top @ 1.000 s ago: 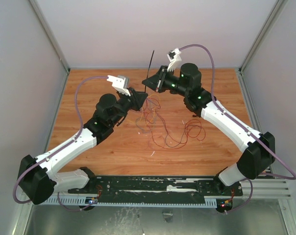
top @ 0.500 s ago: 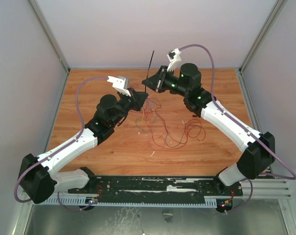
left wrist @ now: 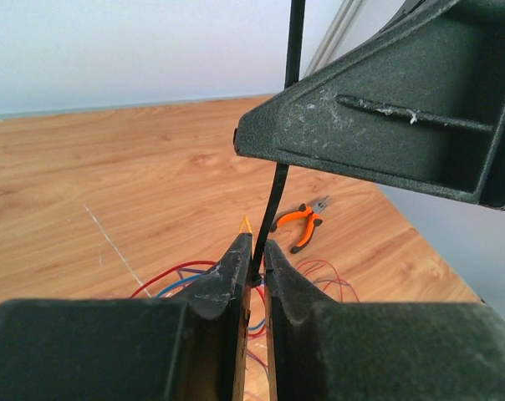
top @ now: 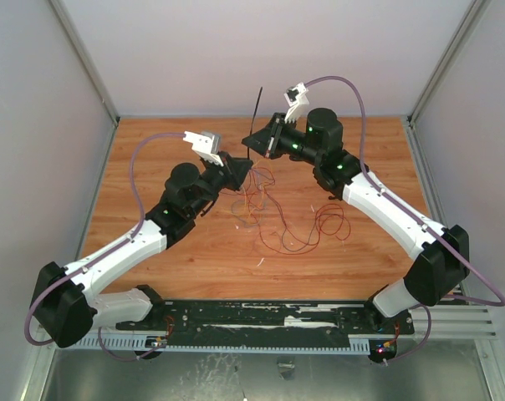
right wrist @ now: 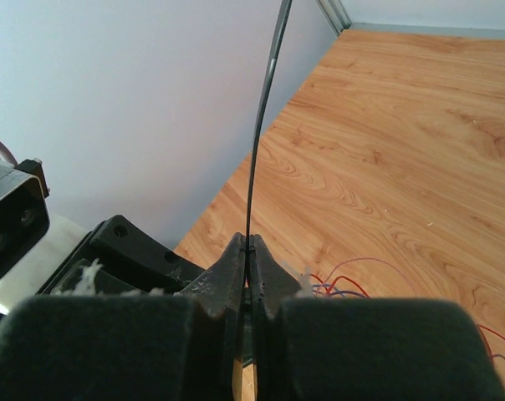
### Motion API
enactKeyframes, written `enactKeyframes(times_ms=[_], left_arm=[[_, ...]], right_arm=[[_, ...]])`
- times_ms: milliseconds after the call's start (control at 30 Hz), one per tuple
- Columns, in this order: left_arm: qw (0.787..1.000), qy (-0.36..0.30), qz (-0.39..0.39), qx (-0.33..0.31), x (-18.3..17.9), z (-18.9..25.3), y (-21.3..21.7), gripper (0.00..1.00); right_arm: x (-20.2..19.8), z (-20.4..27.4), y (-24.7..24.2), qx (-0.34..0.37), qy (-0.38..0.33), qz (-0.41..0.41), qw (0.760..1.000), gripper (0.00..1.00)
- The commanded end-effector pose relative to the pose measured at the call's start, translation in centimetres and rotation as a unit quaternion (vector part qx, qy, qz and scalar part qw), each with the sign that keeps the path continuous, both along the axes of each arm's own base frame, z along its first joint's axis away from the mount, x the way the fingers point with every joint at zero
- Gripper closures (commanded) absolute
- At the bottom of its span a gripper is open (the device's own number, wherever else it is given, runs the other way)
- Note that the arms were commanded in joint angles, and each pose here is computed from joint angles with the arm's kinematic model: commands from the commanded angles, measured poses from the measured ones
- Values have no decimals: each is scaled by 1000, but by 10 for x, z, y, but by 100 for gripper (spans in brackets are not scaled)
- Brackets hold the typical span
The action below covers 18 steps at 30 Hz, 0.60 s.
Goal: Zip-tie the wires
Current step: Adjust the ribbon.
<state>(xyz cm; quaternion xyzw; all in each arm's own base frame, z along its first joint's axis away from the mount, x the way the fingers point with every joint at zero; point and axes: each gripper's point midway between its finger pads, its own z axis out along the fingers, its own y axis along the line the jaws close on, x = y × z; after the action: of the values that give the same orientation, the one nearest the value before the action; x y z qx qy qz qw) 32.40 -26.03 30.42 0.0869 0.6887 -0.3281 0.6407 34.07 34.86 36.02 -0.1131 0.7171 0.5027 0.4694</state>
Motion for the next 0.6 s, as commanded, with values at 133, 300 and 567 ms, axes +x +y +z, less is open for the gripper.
enactKeyframes(times_ms=[133, 300, 567], left_arm=[[1000, 19, -2, 19, 0, -24, 0, 85], [999, 24, -4, 23, 0, -31, -1, 85], [999, 31, -9, 22, -1, -37, -2, 91]], right_arm=[[-3, 48, -4, 35, -51, -9, 998, 100], [-1, 52, -6, 35, -56, -13, 998, 100], [0, 62, -7, 38, -66, -16, 997, 100]])
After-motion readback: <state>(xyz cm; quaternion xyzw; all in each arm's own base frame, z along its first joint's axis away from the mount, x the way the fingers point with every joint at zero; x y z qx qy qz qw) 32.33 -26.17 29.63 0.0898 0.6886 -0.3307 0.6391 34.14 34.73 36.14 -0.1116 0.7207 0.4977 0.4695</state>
